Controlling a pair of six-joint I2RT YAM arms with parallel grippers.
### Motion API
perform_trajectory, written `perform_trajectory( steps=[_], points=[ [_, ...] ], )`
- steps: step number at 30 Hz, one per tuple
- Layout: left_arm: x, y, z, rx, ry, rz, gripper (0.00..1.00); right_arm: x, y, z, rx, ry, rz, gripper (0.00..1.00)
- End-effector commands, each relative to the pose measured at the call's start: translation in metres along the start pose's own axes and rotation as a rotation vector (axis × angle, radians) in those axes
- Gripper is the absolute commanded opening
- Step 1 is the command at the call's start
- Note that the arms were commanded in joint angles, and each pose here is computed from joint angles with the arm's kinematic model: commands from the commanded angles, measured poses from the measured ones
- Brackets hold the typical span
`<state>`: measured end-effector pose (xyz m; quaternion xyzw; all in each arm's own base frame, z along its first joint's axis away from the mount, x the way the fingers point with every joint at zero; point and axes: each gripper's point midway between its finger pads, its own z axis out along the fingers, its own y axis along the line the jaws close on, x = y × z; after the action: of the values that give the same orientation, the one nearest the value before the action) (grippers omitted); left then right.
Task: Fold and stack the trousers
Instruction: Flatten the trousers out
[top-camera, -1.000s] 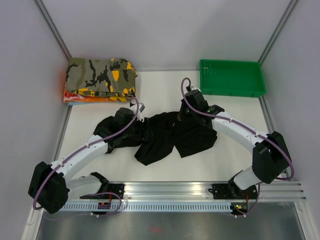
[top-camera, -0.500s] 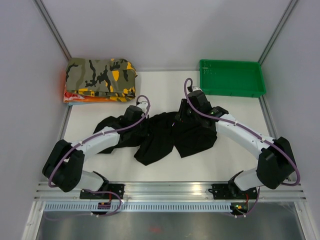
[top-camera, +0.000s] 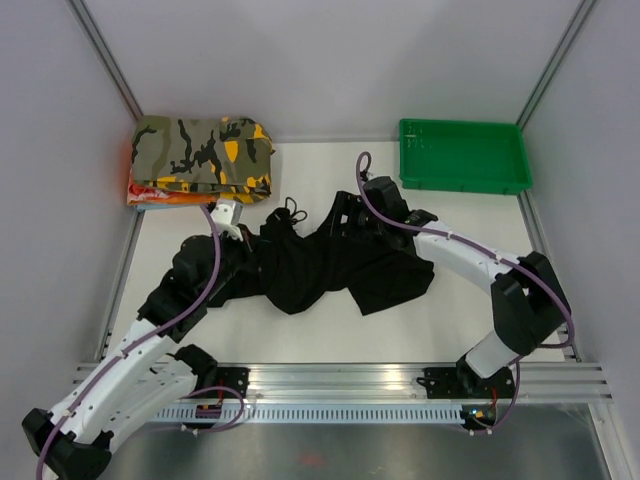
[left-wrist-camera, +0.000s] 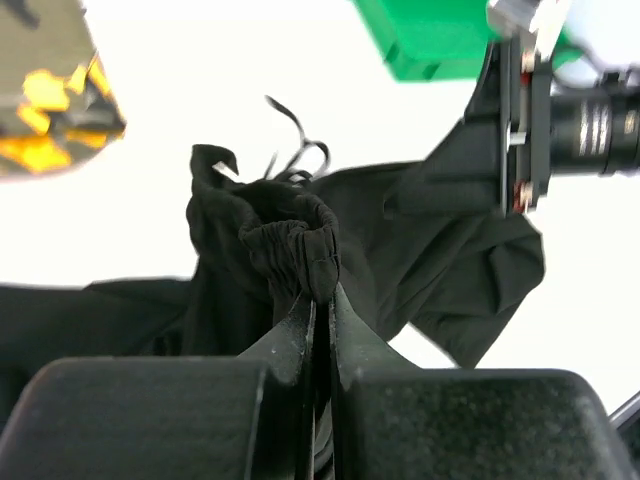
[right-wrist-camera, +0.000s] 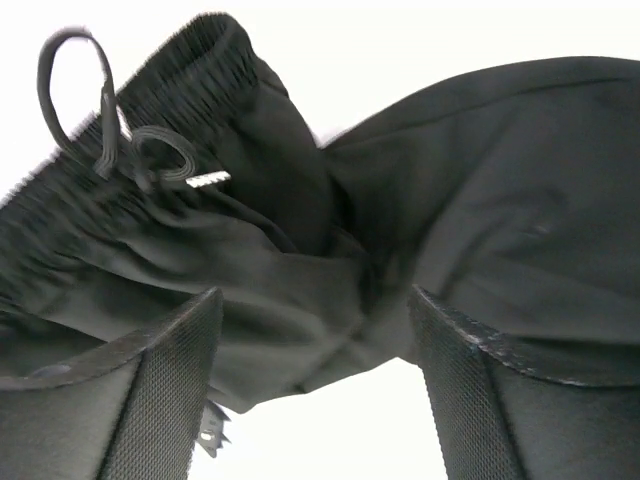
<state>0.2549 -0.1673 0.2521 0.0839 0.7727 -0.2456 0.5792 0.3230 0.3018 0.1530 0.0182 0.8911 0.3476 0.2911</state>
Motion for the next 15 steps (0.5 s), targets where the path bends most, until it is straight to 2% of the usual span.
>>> perform_trajectory(
  steps=[1, 3, 8, 10, 11, 14, 15],
  points=[
    [0.037, 0.022, -0.009, -0.08, 0.111, 0.039, 0.02, -0.025, 0.038, 0.012, -0.133, -0.048, 0.039, 0.85],
    [0.033, 0.02, -0.014, -0.08, 0.095, 0.014, 0.02, -0.03, 0.05, 0.017, -0.18, -0.052, 0.067, 0.91],
    [0.025, 0.034, -0.026, -0.179, 0.069, -0.056, 0.02, -0.024, 0.053, 0.04, -0.195, -0.02, 0.064, 0.93],
    [0.012, 0.041, -0.029, -0.248, 0.04, -0.098, 0.02, -0.024, 0.04, 0.039, -0.135, -0.037, 0.03, 0.94],
    [0.009, 0.042, -0.029, -0.259, 0.045, -0.1, 0.02, -0.023, 0.021, 0.037, -0.05, -0.048, 0.025, 0.94],
    [-0.024, 0.03, -0.024, -0.23, 0.005, -0.069, 0.02, -0.033, -0.015, 0.018, 0.096, -0.104, -0.008, 0.96],
    [-0.056, 0.023, -0.025, -0.223, -0.055, -0.069, 0.02, -0.032, -0.028, 0.014, 0.13, -0.104, -0.003, 0.98]
  ],
)
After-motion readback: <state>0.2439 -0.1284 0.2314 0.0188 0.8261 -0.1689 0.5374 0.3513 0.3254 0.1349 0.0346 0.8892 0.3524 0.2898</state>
